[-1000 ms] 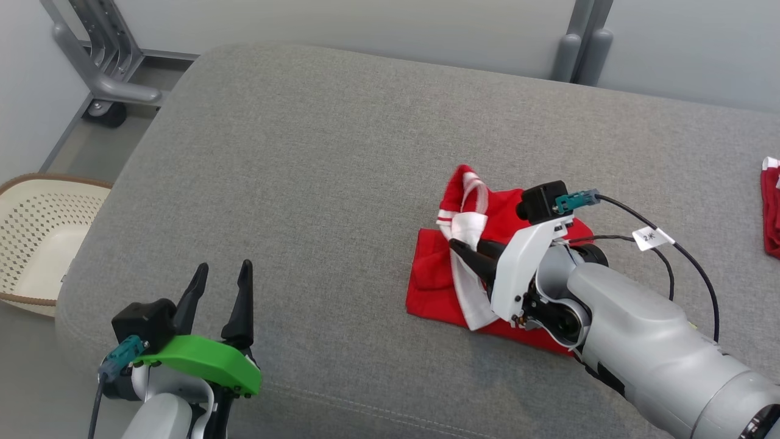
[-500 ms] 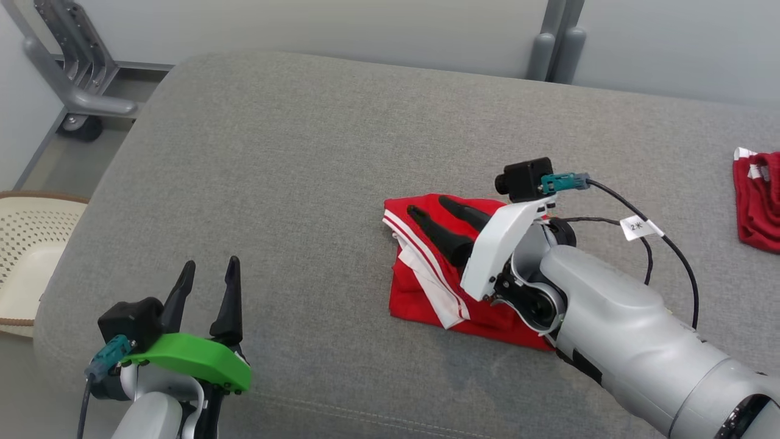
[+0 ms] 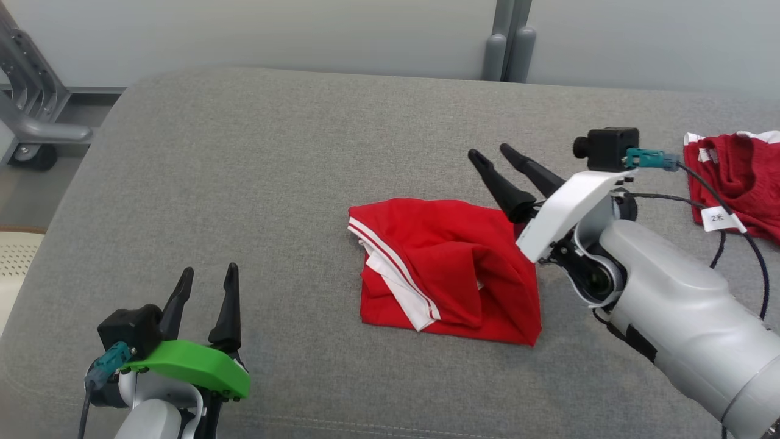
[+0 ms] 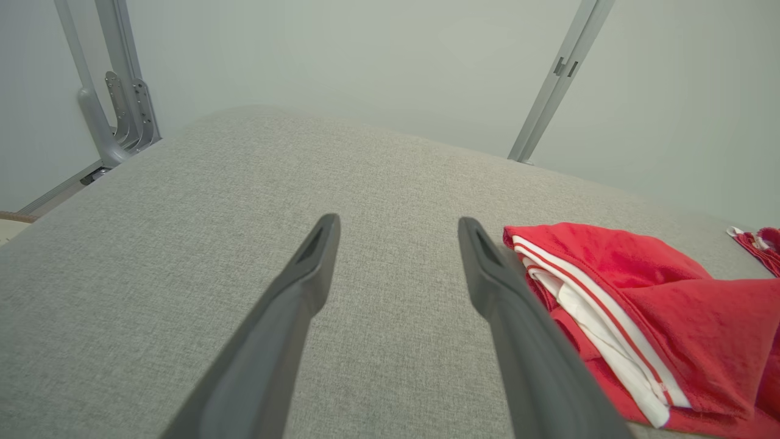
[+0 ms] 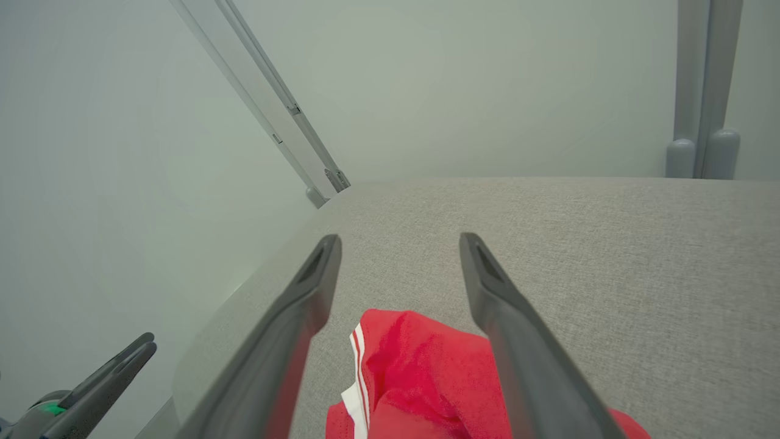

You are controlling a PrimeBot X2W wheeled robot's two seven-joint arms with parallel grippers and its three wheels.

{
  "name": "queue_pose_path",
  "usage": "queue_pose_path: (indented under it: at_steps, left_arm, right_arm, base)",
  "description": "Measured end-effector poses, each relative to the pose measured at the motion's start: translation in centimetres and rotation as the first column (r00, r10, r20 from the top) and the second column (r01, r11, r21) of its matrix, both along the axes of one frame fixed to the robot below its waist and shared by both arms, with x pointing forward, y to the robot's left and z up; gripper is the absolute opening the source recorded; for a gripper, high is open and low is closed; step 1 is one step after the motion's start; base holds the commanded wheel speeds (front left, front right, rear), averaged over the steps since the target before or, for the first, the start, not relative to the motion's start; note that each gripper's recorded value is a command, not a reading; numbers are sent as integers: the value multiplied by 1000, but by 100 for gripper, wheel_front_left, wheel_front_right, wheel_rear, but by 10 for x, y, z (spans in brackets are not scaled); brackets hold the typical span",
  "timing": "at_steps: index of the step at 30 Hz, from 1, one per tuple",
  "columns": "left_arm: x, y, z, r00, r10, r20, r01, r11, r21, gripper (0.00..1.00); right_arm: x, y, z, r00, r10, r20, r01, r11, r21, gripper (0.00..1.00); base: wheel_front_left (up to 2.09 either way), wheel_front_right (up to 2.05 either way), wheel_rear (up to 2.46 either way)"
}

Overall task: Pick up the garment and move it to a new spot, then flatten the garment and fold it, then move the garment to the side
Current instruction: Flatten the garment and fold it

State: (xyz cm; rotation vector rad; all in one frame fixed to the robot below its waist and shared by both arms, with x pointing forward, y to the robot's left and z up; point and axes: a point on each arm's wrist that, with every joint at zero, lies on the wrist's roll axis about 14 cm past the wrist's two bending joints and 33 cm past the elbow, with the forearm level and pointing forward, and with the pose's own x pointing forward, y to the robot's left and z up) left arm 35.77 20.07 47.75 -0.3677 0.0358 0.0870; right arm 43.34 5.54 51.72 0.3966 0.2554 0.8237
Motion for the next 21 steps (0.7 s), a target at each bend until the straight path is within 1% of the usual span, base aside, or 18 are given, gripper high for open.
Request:
queue_pose_path:
  at_steps: [6, 10, 14, 17, 19, 21]
  left_arm:
    - [4, -10, 3, 999, -34, 10, 34, 999, 8, 100]
    - [5, -12, 4, 999, -41, 14, 41, 999, 12, 100]
    - [5, -14, 4, 999, -47, 16, 47, 999, 11, 100]
    - [5, -16, 3, 998, -55, 14, 55, 998, 10, 100]
    - [5, -16, 2, 998, -57, 10, 56, 998, 10, 100]
    - [5, -16, 1, 998, -56, 6, 56, 998, 12, 100]
  right_arm:
    - [16, -45, -3, 995, -99, 22, 100, 994, -38, 100]
    - [7, -65, -28, 989, -146, -33, 144, 987, -69, 100]
    - [4, -81, -46, 975, -201, -97, 195, 979, -64, 100]
    - [1, -94, -64, 962, -238, -135, 226, 969, -100, 100]
    - [1, -100, -72, 945, -269, -185, 258, 963, -82, 100]
    - [1, -102, -77, 941, -274, -199, 262, 961, -88, 100]
  base:
    - [0, 0, 0]
    - [0, 0, 0]
    - [0, 0, 0]
    - [0, 0, 0]
    - [0, 0, 0]
    - [0, 0, 0]
